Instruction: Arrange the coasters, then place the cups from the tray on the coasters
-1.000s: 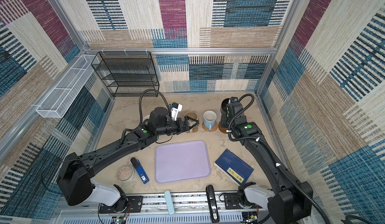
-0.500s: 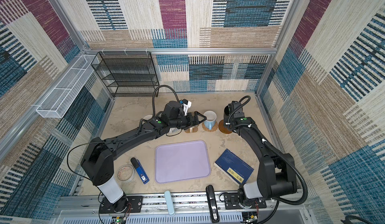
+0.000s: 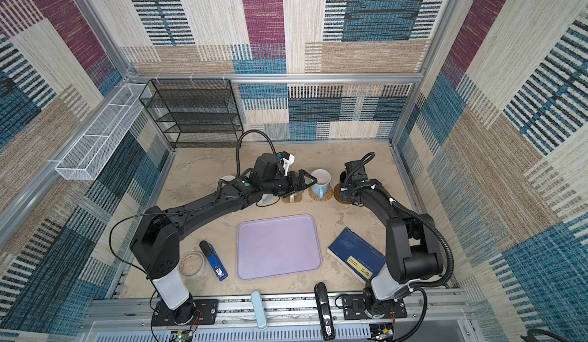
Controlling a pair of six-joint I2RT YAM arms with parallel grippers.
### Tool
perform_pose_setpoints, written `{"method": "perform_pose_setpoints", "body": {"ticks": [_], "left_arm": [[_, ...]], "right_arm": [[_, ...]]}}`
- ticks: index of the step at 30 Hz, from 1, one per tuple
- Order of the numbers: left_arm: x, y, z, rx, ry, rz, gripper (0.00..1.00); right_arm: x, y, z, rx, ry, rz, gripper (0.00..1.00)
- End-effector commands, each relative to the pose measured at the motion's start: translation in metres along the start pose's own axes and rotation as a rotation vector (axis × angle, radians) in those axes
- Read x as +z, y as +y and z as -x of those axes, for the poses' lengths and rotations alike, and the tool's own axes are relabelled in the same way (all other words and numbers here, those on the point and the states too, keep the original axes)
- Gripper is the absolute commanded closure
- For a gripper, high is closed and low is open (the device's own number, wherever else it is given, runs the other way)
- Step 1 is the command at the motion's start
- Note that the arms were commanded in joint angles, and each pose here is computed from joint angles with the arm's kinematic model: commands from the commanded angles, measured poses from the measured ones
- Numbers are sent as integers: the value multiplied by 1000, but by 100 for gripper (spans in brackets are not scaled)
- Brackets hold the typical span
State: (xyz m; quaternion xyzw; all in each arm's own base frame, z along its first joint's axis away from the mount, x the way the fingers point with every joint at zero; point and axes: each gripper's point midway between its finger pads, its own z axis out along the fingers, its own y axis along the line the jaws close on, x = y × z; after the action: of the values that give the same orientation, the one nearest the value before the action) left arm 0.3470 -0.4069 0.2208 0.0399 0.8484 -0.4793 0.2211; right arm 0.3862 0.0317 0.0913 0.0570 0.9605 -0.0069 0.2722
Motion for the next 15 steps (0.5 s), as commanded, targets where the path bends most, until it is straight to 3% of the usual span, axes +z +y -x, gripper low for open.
{"method": "perform_pose_setpoints", "body": {"ticks": [1, 11, 15], "left_arm": [[-1, 0, -1, 28, 1, -3, 1], [0, 4, -3, 19, -1, -5, 1], [-1, 3, -3, 16, -2, -9, 1]], "right_arm": [[1, 3, 14, 1, -58, 9, 100], [2, 2, 8, -8, -23, 3, 100], [-1, 4, 11, 0, -27, 16, 93]]}}
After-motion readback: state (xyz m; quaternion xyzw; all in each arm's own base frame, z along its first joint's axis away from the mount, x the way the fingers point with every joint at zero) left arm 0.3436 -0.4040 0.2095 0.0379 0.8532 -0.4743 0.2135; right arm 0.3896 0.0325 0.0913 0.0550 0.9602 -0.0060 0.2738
